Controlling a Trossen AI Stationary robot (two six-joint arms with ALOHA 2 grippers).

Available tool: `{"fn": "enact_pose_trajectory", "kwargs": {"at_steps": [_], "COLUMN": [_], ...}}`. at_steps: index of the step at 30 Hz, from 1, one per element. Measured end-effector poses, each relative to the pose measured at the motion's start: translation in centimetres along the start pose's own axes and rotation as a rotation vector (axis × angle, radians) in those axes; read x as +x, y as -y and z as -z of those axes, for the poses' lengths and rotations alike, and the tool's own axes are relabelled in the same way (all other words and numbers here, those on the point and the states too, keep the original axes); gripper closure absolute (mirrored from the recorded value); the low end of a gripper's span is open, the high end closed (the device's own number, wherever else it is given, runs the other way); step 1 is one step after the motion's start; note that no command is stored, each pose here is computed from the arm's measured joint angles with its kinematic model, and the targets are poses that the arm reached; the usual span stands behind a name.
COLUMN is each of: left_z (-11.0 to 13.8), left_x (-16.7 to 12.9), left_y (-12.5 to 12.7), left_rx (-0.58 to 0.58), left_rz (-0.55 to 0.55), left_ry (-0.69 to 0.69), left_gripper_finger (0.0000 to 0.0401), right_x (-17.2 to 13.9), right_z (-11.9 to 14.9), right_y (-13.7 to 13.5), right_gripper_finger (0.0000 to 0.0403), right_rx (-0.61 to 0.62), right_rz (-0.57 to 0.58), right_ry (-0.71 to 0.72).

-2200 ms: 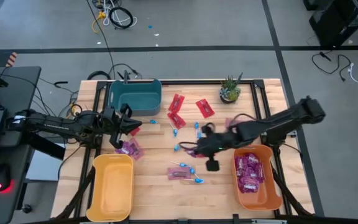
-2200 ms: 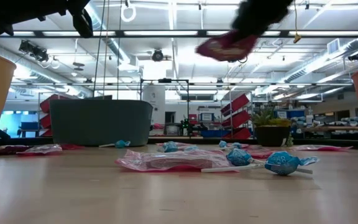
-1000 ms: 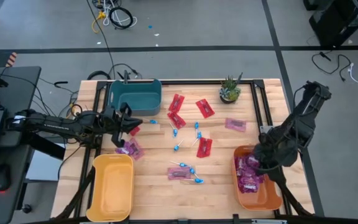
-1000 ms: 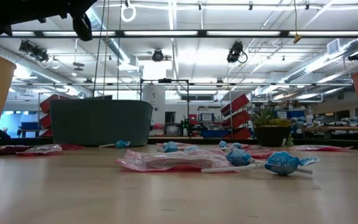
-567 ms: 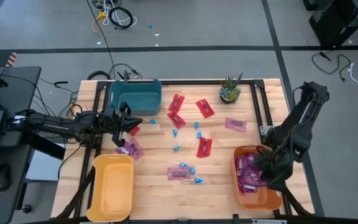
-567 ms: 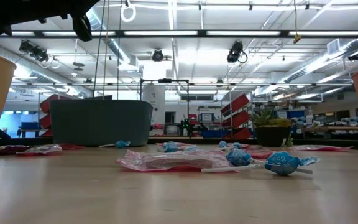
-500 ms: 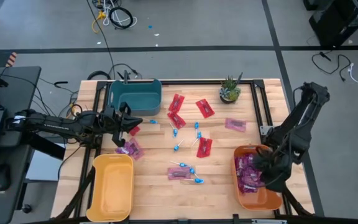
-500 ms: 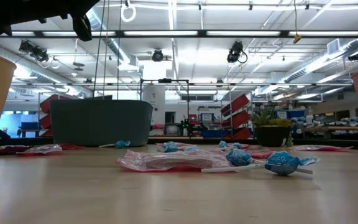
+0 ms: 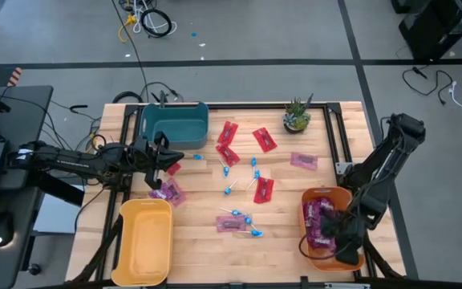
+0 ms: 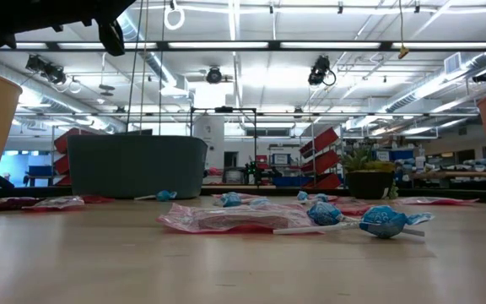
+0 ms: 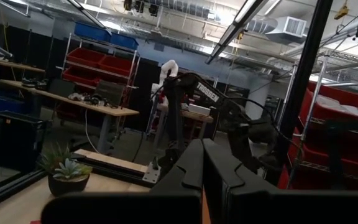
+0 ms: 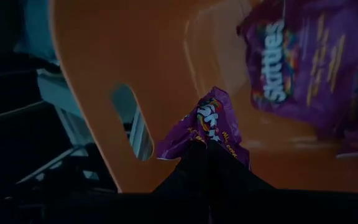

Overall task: Sort candy
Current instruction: Put the purple candy into the orange bin

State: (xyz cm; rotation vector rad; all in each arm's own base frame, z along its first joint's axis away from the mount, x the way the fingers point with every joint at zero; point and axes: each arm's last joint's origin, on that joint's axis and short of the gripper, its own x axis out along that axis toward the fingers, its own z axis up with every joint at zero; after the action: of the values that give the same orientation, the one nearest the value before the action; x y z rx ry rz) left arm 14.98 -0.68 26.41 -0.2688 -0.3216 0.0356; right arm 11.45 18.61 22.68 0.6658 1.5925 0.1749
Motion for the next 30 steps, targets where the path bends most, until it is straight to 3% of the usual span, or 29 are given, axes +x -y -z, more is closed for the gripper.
{"fn": "enact_pose_trajectory", "kwargs": {"at_steps": [13,24,30], "left_z": [0.0,0.0,0.0], "left_x": [0.0,0.0,0.0], "left_y": [0.0,0.0,0.0], "left_rx": [0.023,0.023,0.023], "left_rz": [0.0,0.0,0.0], "left_ry": [0.0,0.0,-0.001], "left_gripper_finger": [0.04,0.04,0.04], "right_x": [1.2,1.2,0.5], "right_z": [-0.2,-0.1,0.0], "right_y": [0.5,0.5,0.4], "right_gripper_finger": [0.0381,0.032,0.0316], "right_rx": [0.072,0.091,0.16], "right_rz": [0.098,0.094,0.052], "right_ry": [-0.046,-0.075,-0.118]}}
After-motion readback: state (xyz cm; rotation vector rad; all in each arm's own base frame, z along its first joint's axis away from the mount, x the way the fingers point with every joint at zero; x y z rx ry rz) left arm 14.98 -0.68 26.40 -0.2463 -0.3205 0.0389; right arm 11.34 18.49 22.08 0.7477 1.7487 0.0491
